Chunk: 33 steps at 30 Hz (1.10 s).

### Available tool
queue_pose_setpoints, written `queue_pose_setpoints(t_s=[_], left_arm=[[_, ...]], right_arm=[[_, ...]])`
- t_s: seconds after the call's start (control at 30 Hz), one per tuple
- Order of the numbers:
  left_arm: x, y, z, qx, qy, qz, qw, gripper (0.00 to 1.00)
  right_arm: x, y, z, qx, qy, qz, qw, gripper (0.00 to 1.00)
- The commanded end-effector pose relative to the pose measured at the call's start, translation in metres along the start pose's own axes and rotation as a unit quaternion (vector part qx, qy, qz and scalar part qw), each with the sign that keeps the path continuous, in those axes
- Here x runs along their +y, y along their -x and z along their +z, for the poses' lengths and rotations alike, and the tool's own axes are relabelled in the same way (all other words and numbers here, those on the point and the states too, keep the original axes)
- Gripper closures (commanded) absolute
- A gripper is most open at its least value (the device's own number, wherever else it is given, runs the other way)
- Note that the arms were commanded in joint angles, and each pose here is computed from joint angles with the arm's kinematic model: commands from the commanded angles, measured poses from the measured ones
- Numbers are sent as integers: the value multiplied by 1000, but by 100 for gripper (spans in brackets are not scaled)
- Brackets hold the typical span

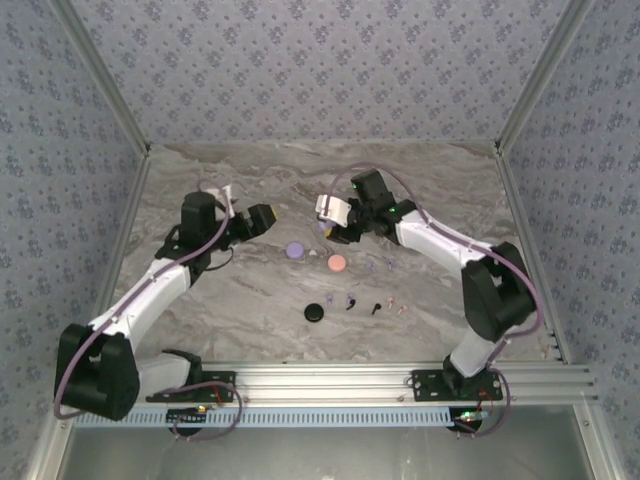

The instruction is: Insert wireless bluetooth earbuds into charging case

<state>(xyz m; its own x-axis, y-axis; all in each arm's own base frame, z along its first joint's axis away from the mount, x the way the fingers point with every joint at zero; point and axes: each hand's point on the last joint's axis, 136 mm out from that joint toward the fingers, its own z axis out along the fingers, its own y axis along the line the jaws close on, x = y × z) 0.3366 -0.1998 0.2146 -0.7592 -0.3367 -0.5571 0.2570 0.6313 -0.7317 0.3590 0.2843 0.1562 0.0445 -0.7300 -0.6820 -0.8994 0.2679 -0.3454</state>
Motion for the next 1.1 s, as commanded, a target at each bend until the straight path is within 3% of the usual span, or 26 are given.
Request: queue_pose_setpoints(t_s=[0.0,0.13,0.33,1.07], left_arm=[[-57,-8,10,49,-100,32,993,24],[-84,-25,28,88,-131,52,986,26],[-92,-36,48,115,-141,45,982,30],[-115,-55,75,159,-177,46,970,55]], right_arm=[[-10,21,-21,-59,-46,43,996,51],[-8,29,-43,-86,-67,58,992,51],[-8,32,-58,-102,-85,71,989,51],[-4,38,-60,-119,-81,77,987,50]])
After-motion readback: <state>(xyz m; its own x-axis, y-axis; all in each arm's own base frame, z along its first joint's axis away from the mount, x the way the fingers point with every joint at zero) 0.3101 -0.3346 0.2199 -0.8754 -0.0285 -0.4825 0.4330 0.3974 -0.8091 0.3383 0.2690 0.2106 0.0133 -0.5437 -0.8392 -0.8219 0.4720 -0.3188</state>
